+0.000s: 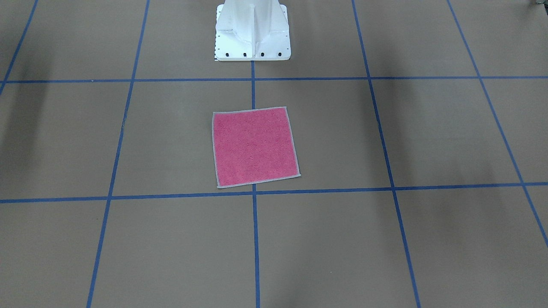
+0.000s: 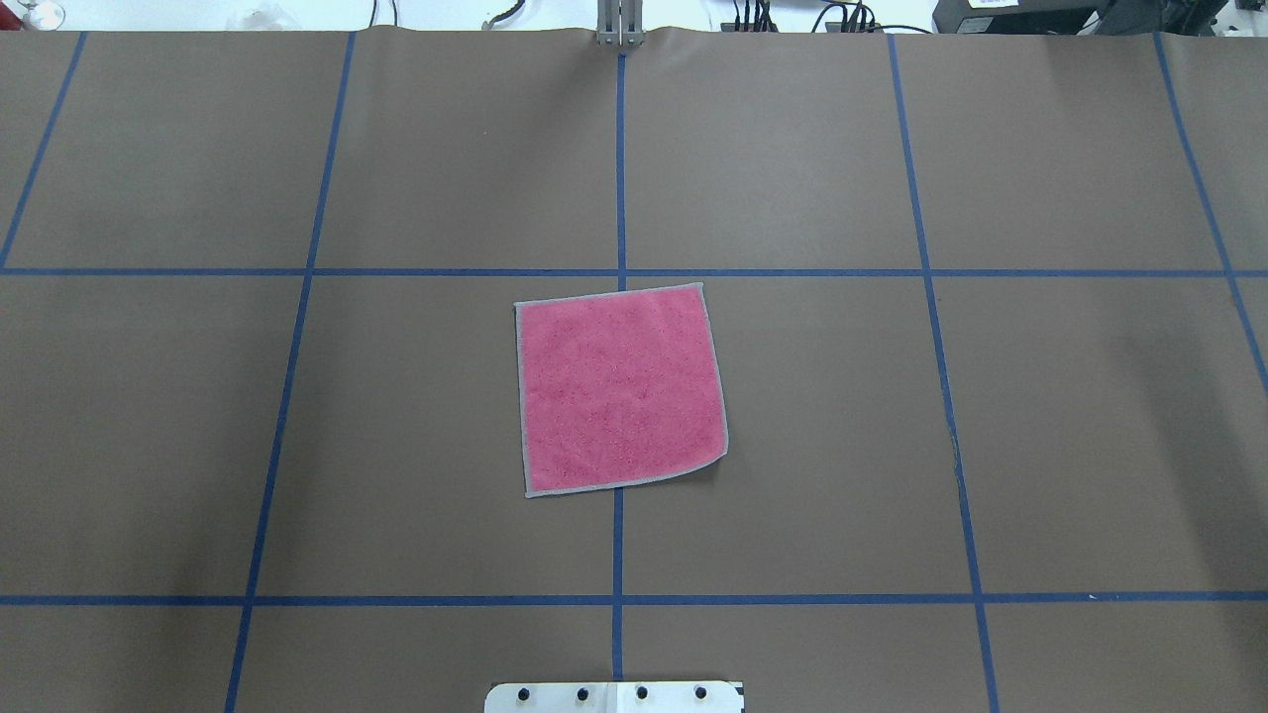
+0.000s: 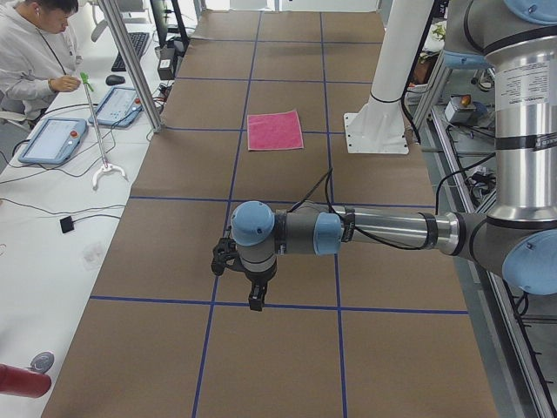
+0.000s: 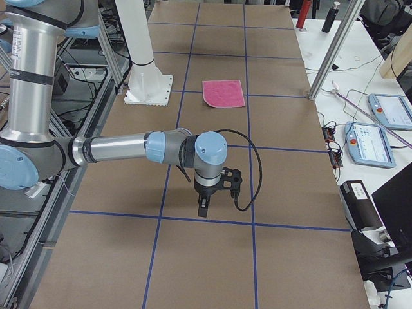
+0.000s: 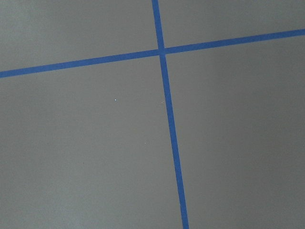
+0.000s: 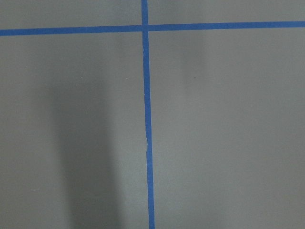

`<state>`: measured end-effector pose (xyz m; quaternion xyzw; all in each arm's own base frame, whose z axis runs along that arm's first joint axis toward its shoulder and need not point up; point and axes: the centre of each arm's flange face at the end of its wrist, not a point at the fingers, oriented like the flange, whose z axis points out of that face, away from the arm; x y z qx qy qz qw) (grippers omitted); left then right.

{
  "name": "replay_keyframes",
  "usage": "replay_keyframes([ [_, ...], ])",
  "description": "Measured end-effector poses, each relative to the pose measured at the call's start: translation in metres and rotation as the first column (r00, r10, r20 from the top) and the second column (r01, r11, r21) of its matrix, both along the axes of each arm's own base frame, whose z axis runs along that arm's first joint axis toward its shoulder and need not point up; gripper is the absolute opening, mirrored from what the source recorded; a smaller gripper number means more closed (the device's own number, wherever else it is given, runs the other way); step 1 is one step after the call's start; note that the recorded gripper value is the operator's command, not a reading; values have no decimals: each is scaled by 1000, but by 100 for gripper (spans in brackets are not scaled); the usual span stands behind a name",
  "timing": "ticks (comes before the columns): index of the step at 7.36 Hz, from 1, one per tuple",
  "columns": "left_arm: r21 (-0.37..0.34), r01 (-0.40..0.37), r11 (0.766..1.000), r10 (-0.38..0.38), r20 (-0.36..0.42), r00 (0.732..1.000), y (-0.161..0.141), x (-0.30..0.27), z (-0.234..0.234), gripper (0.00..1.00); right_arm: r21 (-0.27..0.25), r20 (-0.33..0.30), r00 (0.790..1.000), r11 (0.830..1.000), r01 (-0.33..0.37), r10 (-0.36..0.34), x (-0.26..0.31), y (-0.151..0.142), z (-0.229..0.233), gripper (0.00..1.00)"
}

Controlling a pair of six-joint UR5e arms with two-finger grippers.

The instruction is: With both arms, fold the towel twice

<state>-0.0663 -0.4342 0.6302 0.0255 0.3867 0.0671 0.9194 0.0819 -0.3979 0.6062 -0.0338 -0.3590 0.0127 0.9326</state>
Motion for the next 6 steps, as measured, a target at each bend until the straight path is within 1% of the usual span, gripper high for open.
replay_keyframes([
  [4,17,0,1000,0,0,1000,3,0,-11,100,3,5,1000,1000,-1,1,-1,-3,-1,99],
  [5,23,1,1000,-1,1,1000,4,0,-14,100,14,5,1000,1000,-1,0,-1,-5,-4,99],
  [6,29,2,1000,-2,1,1000,2,0,-17,100,37,6,1000,999,-1,1,-1,-8,-7,99],
])
